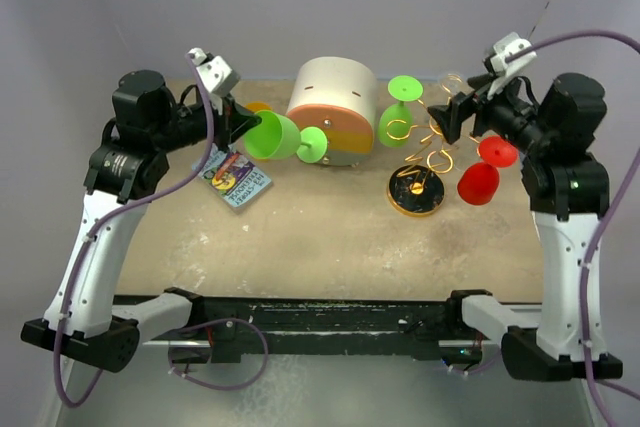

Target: Place the wine glass upside down on the wine glass rack

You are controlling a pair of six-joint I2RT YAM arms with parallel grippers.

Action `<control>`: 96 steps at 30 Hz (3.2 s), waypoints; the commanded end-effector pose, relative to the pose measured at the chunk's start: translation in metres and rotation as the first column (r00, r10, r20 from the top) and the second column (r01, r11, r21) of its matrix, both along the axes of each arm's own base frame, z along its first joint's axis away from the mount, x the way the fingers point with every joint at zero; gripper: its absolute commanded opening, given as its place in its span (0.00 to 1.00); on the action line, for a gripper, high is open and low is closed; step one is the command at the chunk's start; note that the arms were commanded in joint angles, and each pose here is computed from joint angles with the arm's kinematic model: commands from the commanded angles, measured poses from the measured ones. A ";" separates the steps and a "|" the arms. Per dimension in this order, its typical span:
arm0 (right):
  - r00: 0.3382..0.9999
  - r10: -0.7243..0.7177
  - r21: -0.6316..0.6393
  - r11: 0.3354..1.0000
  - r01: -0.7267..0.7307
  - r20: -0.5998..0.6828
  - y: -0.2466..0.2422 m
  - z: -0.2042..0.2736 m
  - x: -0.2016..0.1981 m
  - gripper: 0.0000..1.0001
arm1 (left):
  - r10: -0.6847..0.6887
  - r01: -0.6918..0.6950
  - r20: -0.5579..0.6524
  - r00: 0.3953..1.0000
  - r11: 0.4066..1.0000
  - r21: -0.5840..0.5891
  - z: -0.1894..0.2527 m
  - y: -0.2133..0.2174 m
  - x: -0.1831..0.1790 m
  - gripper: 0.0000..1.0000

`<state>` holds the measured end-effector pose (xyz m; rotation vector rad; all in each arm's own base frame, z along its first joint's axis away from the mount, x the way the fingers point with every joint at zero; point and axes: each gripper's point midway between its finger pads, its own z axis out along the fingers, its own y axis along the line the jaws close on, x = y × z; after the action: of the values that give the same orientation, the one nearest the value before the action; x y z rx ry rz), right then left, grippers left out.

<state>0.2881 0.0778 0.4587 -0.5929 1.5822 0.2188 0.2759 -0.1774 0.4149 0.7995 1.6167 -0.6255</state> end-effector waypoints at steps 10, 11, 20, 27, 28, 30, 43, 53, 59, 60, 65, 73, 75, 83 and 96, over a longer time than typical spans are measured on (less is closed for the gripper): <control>0.940 0.330 0.334 0.899 -0.284 -0.087 0.110 0.011 0.042 0.79 | 0.000 0.016 0.102 0.995 0.987 -0.159 0.072 -0.011 0.012 0.00; 0.932 0.351 0.352 0.888 -0.297 -0.097 0.120 0.008 0.045 0.78 | 0.009 0.009 0.112 0.994 0.987 -0.160 0.075 -0.010 0.013 0.00; 0.861 0.455 0.522 0.804 -0.286 -0.229 0.170 -0.010 0.056 0.70 | 0.028 0.003 0.170 0.985 0.984 -0.180 0.094 -0.008 0.013 0.00; 0.806 0.531 0.564 0.762 -0.318 -0.263 0.190 -0.025 0.048 0.63 | 0.031 0.003 0.185 0.982 0.984 -0.177 0.095 -0.008 0.015 0.00; 0.796 0.544 0.569 0.756 -0.325 -0.268 0.193 -0.027 0.046 0.61 | 0.029 0.004 0.187 0.982 0.984 -0.176 0.095 -0.008 0.015 0.00; 0.779 0.564 0.580 0.743 -0.334 -0.273 0.198 -0.032 0.043 0.56 | 0.027 0.007 0.188 0.982 0.985 -0.174 0.095 -0.009 0.017 0.00; 0.711 0.635 0.650 0.683 -0.335 -0.301 0.213 -0.053 0.041 0.37 | 0.023 0.009 0.192 0.981 0.986 -0.166 0.091 -0.009 0.017 0.00; 0.694 0.649 0.677 0.665 -0.316 -0.313 0.219 -0.056 0.043 0.21 | 0.017 0.014 0.188 0.982 0.987 -0.161 0.088 -0.010 0.019 0.00; 0.711 0.623 0.678 0.679 -0.283 -0.327 0.216 -0.056 0.046 0.00 | 0.019 0.011 0.184 0.983 0.987 -0.160 0.086 -0.009 0.018 0.00; 0.716 0.617 0.673 0.683 -0.283 -0.326 0.215 -0.054 0.046 0.00 | 0.019 0.011 0.183 0.983 0.987 -0.159 0.085 -0.009 0.017 0.03; 0.773 0.562 0.618 0.729 -0.295 -0.295 0.201 -0.042 0.048 0.00 | 0.012 0.016 0.178 0.984 0.988 -0.154 0.083 -0.007 0.008 0.35; 0.883 0.422 0.485 0.828 -0.282 -0.206 0.163 -0.024 0.054 0.00 | 0.085 -0.071 0.199 0.976 0.995 -0.076 0.071 0.014 -0.003 0.70; 0.907 0.378 0.426 0.863 -0.272 -0.186 0.151 -0.020 0.052 0.00 | 0.171 -0.160 0.215 0.962 0.985 -0.065 0.073 0.030 0.000 0.78; 0.960 0.279 -0.032 0.960 -0.280 -0.018 0.105 -0.009 0.035 0.00 | 0.348 -0.347 0.275 0.896 0.936 -0.053 0.091 0.068 -0.001 0.99; 0.933 0.343 -0.470 0.845 -0.255 0.111 0.056 -0.007 -0.028 0.00 | 0.395 -0.393 0.245 0.885 0.918 -0.061 0.082 0.079 0.010 0.99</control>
<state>0.2798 0.1490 0.4491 -1.0522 1.4297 0.1693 0.2831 -0.1059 0.4884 0.5271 1.5062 -0.2417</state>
